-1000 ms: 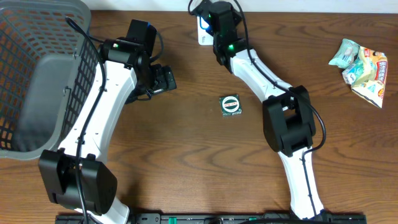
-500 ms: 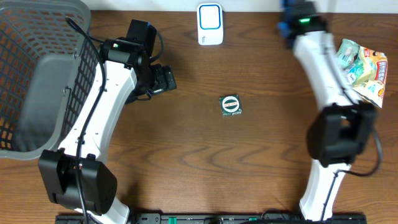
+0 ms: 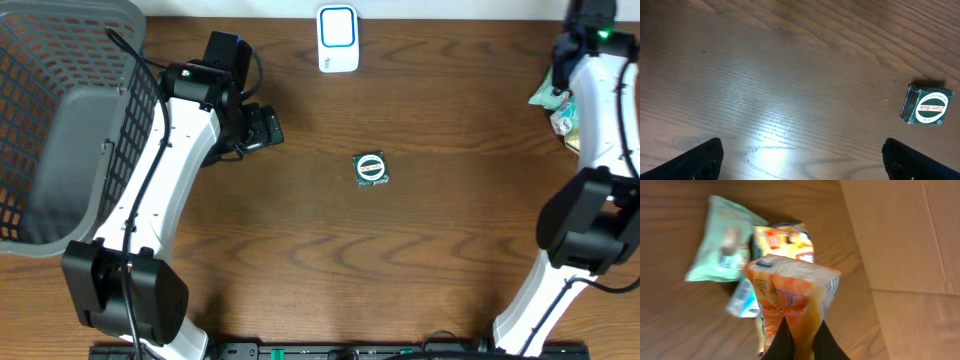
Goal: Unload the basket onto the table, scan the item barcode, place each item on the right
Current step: 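Carry the orange tissue pack to the right edge and release it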
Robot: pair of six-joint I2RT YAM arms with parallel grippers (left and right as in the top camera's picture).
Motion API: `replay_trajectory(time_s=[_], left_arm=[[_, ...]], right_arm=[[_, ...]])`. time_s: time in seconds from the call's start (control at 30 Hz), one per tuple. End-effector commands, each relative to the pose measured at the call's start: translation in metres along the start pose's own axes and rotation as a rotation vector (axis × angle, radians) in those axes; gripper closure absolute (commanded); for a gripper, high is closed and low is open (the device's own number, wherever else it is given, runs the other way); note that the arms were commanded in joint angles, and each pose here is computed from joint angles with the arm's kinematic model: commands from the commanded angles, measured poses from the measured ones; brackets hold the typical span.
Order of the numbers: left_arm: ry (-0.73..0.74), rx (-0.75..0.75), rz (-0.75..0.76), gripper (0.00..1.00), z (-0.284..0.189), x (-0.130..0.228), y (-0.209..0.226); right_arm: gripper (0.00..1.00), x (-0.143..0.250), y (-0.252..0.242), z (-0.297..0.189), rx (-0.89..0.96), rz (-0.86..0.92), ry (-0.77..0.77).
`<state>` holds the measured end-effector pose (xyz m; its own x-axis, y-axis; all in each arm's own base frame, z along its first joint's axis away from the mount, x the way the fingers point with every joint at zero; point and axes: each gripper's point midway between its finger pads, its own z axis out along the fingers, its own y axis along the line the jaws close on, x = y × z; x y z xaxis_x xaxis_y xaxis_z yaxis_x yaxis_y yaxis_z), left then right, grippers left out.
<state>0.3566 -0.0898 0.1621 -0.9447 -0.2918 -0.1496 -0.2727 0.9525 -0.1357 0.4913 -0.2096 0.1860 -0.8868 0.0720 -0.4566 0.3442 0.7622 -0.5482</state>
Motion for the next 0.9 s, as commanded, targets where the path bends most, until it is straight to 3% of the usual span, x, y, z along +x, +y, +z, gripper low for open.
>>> replay_trajectory(time_s=[0.0,0.2,0.23,0.27,0.33,0.37,0.43,0.63,0.87], left_arm=[[0.008,-0.008,-0.015,0.0,0.003,0.001,0.002],[0.008,-0.008,-0.015,0.0,0.003,0.001,0.002],[0.008,-0.008,-0.015,0.0,0.003,0.001,0.002],[0.008,-0.008,-0.015,0.0,0.003,0.001,0.002],[0.008,-0.008,-0.015,0.0,0.003,0.001,0.002],[0.008,-0.008,-0.015,0.0,0.003,0.001,0.002],[0.008,-0.008,-0.015,0.0,0.003,0.001,0.002],[0.008,-0.008,-0.015,0.0,0.003,0.001,0.002],[0.008,-0.008,-0.015,0.0,0.003,0.001,0.002]], right_arm=[[0.98,0.007,-0.014,0.014,-0.021,0.091,0.021],[0.98,0.015,-0.023,0.036,-0.092,0.214,0.029],[0.92,0.015,-0.023,0.039,-0.11,0.226,0.026],[0.8,0.015,-0.022,0.039,-0.125,0.229,0.025],[0.37,0.014,-0.02,0.04,-0.141,0.234,0.021],[0.21,0.014,-0.021,0.04,-0.14,0.234,0.021],[0.01,0.014,-0.02,0.04,-0.141,0.233,0.021],[0.01,0.01,0.011,0.032,-0.314,0.224,0.011],[0.01,-0.009,0.105,-0.035,-0.922,0.198,-0.051]])
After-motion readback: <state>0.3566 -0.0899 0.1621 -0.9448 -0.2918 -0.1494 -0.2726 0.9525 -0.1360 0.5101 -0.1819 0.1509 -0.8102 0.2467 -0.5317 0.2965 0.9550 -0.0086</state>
